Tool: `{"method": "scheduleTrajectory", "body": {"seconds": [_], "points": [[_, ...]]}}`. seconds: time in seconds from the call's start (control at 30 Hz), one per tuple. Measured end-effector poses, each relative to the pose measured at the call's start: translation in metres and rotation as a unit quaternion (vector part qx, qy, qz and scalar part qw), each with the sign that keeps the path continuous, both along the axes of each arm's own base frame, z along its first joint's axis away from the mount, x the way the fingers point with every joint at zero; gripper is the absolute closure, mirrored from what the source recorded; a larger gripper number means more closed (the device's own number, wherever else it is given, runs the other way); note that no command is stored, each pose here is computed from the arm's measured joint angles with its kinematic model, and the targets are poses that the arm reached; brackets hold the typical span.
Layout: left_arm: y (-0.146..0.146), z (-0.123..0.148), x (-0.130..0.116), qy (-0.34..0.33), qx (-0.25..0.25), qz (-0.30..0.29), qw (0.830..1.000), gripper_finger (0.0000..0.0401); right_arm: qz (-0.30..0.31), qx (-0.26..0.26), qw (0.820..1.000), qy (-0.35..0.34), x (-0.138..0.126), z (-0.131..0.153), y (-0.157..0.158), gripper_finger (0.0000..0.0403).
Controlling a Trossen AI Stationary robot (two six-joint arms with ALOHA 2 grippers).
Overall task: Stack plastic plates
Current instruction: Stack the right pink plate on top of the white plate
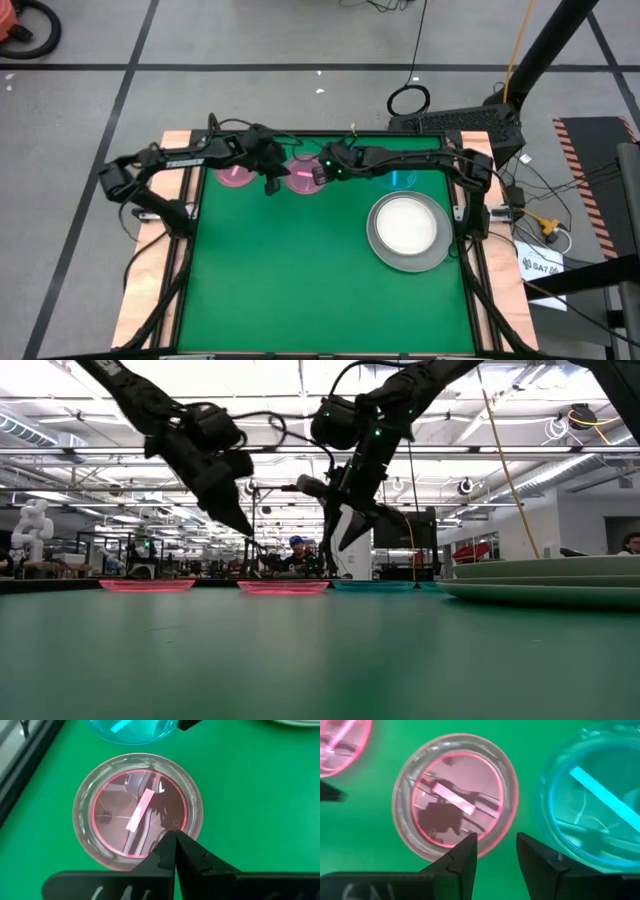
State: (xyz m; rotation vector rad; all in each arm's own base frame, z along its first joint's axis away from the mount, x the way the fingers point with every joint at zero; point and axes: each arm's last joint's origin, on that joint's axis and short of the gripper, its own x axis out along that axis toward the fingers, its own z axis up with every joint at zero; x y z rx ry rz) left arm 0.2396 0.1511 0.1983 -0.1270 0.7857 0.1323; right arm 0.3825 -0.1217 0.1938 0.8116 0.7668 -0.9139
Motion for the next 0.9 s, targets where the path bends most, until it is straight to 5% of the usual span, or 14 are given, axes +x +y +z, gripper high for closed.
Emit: {"method": "scheduleTrajectory", "body": {"seconds": [0.37,0.9], "points": [[-0.021,0.025,-0.027,-0.071,0.03,0.005,0.997,0.0396,-0.03,0.028,0.999,0.019,0.013,-0.044,0.002,0.0273],[-0.028,0.02,-0.034,-0.065,0.025,0.005,0.998,0.0396,-0.04,-0.001,0.999,0.008,0.02,-0.058,-0.003,0.0273]]}}
